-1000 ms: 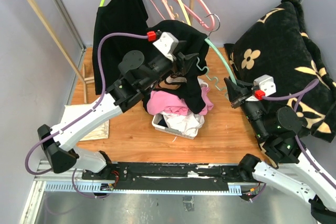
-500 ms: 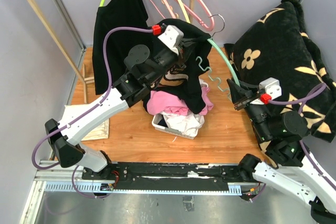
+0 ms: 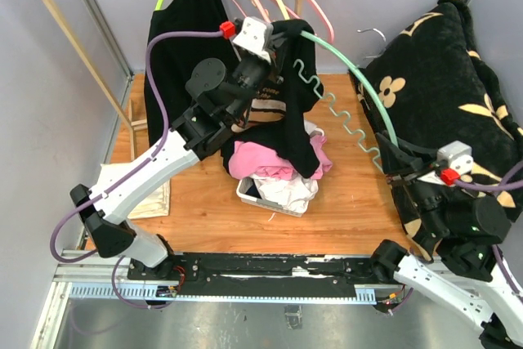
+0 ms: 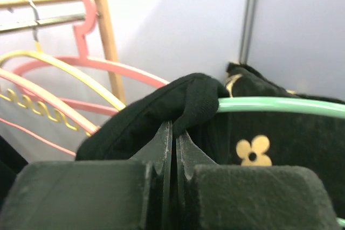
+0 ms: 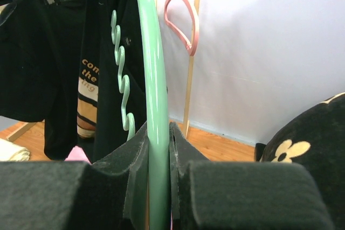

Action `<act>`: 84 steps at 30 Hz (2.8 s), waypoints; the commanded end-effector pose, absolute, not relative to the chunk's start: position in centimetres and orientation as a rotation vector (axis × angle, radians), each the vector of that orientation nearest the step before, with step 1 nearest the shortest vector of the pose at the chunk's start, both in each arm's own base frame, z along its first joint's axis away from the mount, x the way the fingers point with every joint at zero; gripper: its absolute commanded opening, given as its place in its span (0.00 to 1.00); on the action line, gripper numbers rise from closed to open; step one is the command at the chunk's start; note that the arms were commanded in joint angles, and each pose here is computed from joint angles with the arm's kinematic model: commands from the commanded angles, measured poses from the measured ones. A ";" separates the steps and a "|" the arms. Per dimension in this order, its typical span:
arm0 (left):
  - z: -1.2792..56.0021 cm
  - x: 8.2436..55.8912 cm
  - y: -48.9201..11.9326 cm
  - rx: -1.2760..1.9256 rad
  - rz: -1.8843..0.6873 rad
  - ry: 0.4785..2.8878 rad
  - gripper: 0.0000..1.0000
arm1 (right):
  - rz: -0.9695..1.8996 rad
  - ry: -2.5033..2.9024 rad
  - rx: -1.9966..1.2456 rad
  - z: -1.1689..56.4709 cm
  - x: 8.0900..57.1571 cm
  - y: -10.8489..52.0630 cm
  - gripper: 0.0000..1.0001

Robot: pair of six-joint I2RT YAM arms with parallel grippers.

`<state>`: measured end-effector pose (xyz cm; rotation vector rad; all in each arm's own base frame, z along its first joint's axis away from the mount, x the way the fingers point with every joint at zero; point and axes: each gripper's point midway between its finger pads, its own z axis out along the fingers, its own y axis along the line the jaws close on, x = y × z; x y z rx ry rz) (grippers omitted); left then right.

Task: Remove the t-shirt from the hanger
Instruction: Remove the T-shirt from the hanger, then place the T-shirt in the bin.

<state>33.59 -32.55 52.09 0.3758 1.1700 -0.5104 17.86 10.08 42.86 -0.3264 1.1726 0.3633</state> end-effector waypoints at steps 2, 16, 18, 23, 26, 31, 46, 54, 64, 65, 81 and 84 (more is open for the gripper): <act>55.8 34.9 -31.0 0.287 -0.406 1.117 0.01 | 0.384 1.060 -0.259 45.6 15.3 7.1 0.01; 60.3 36.6 -31.6 0.281 -0.316 1.069 0.00 | 0.371 1.005 -0.141 46.5 12.1 1.7 0.01; 60.7 37.0 -31.7 0.280 -0.293 1.069 0.01 | 0.369 0.994 -0.130 46.7 11.4 0.8 0.01; 60.7 37.7 -32.3 0.289 -0.275 1.076 0.00 | 0.365 0.980 -0.110 47.0 10.2 -0.8 0.01; 60.5 37.7 -32.7 0.295 -0.291 1.080 0.01 | 0.355 0.977 -0.088 47.0 10.0 -1.5 0.01; 62.9 34.8 -33.5 0.362 -0.448 0.995 0.01 | 0.274 1.022 0.005 46.6 10.9 -3.4 0.01; 73.0 24.6 -31.6 0.409 -0.803 0.586 0.00 | 0.106 1.135 0.107 44.5 13.6 -4.4 0.01; 76.7 21.1 -29.9 0.386 -0.903 0.425 0.00 | 0.117 1.138 0.104 44.3 13.7 -4.1 0.01; 76.4 20.1 -30.4 0.394 -1.017 0.417 0.00 | 0.130 1.140 0.097 44.1 13.8 -3.8 0.01; 75.8 20.3 -30.8 0.397 -1.030 0.435 0.00 | 0.129 1.142 0.096 44.0 13.8 -3.8 0.01; 62.1 25.5 -35.5 0.431 -0.964 0.866 0.00 | 0.118 1.160 0.085 44.0 14.7 -2.9 0.01; 59.4 25.2 -34.7 0.432 -0.924 0.941 0.00 | 0.116 1.163 0.076 44.1 15.2 -2.3 0.01</act>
